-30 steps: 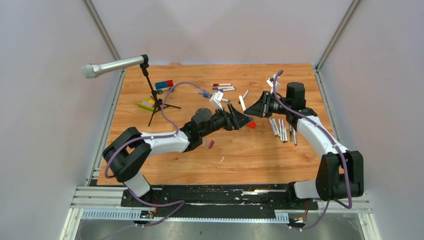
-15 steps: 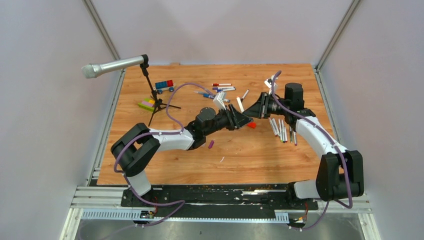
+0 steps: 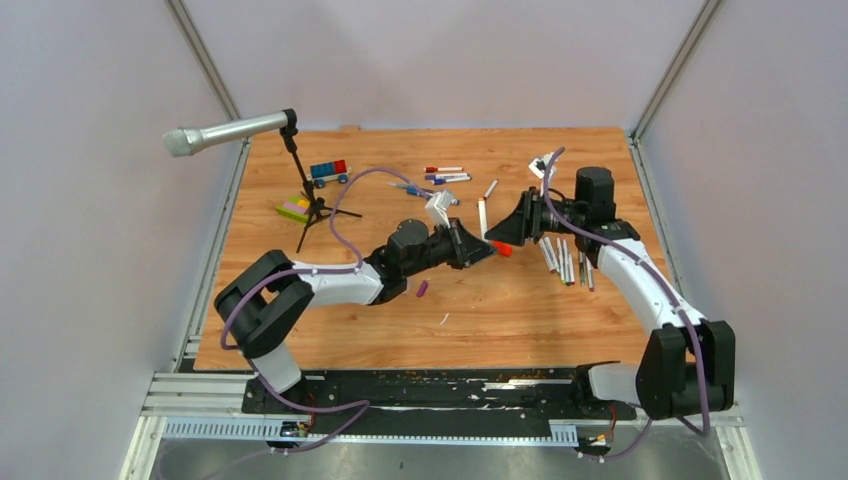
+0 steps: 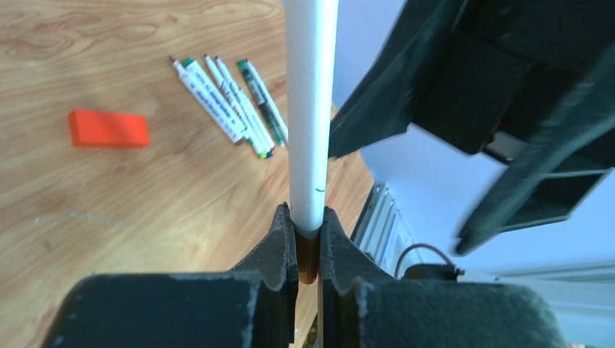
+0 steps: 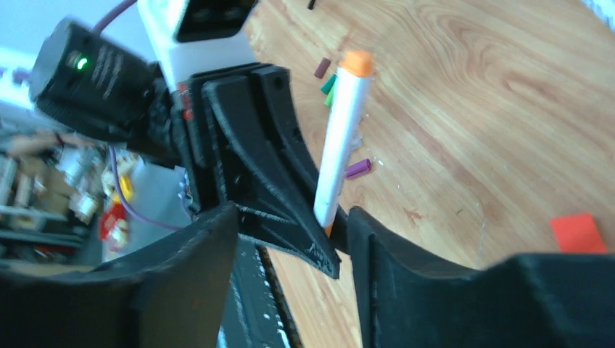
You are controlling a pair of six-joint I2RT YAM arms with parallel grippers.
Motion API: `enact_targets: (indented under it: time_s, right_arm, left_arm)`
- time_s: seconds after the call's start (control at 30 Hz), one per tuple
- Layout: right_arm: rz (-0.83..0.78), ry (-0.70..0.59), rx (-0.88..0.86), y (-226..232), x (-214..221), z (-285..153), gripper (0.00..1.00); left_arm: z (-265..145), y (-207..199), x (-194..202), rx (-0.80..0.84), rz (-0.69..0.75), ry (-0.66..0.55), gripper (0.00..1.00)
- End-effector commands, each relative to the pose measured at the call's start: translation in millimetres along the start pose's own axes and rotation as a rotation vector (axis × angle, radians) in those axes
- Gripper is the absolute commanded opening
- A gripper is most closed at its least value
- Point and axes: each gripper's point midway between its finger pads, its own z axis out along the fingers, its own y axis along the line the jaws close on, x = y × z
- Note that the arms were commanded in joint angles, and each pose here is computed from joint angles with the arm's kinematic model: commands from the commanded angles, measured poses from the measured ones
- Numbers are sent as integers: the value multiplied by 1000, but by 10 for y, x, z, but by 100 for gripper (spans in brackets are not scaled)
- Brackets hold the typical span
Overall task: Open the pen caps
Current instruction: Open the pen cap from the pen.
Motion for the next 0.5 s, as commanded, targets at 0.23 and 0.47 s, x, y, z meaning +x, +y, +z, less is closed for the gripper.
enact_targets:
  time_s: [0.23,0.47]
  right_arm:
    - [-475,28,-257,593,159,-368,90]
    - [-302,90,-425,882,208,-305,89]
  left_arm:
    - [-725,-216,157,31,319,100,0]
    - [-975,-389,300,8,480,151,0]
